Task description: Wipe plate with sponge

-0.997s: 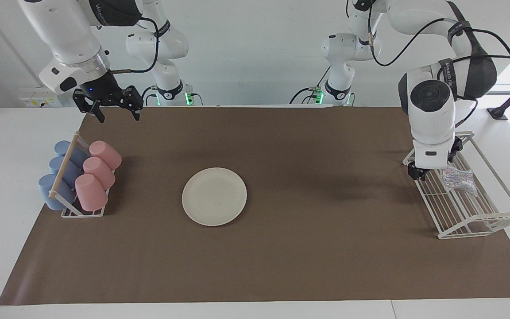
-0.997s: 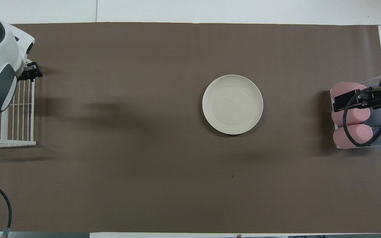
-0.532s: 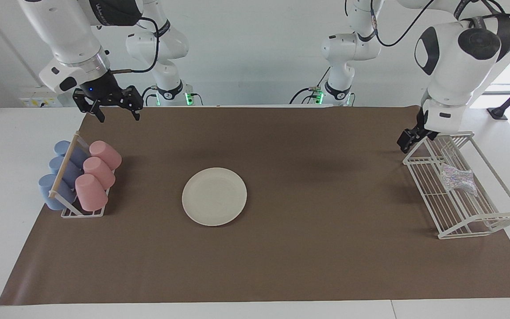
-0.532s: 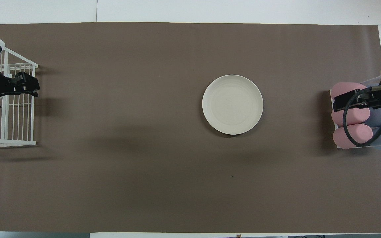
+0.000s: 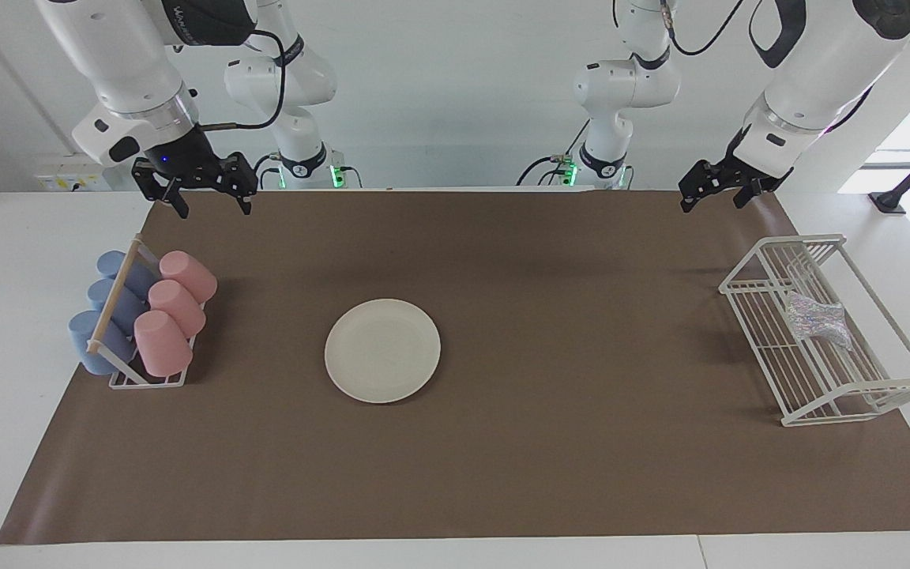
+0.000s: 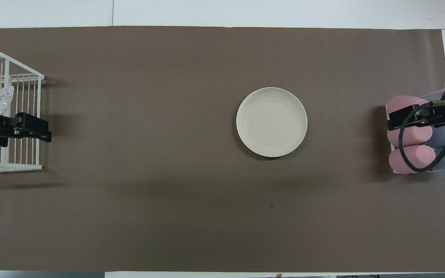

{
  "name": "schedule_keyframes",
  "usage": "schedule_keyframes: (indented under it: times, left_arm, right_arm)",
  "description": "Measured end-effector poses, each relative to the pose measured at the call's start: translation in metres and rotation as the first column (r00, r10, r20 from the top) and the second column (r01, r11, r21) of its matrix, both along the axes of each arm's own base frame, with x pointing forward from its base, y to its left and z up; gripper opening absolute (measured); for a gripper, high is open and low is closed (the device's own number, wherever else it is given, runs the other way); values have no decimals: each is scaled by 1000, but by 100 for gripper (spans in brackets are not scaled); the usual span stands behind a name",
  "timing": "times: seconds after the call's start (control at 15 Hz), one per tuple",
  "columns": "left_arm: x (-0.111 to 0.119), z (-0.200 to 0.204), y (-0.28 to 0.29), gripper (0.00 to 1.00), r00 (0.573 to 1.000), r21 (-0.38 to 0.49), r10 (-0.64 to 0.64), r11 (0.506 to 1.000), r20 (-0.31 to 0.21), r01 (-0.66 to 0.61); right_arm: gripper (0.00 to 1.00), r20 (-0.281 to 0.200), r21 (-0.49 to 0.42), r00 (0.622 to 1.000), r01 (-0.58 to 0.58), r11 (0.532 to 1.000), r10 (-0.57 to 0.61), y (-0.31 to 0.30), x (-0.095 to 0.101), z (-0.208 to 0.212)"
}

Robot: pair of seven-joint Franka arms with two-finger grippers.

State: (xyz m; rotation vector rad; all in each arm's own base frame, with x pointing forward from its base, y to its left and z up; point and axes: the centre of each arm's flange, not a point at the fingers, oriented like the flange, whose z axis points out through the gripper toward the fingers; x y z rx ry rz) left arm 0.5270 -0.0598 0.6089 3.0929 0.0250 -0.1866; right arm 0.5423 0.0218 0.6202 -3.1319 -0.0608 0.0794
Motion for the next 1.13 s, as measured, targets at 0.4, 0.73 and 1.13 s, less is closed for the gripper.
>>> schedule_keyframes:
  times: [0.4, 0.73, 1.13]
  left_arm:
    - [4, 9, 0, 100, 1000, 22, -10, 1000, 29, 9]
    - [8, 2, -9, 100, 999, 44, -32, 999, 28, 31]
    - [9, 1, -10, 100, 999, 29, -29, 999, 26, 28]
  right_arm:
    - [100, 0, -1, 1000, 4, 1000, -4, 3, 0, 0]
    - [100, 0, -1, 1000, 5, 1000, -5, 3, 0, 0]
    - [100, 0, -1, 1000, 4, 1000, -4, 3, 0, 0]
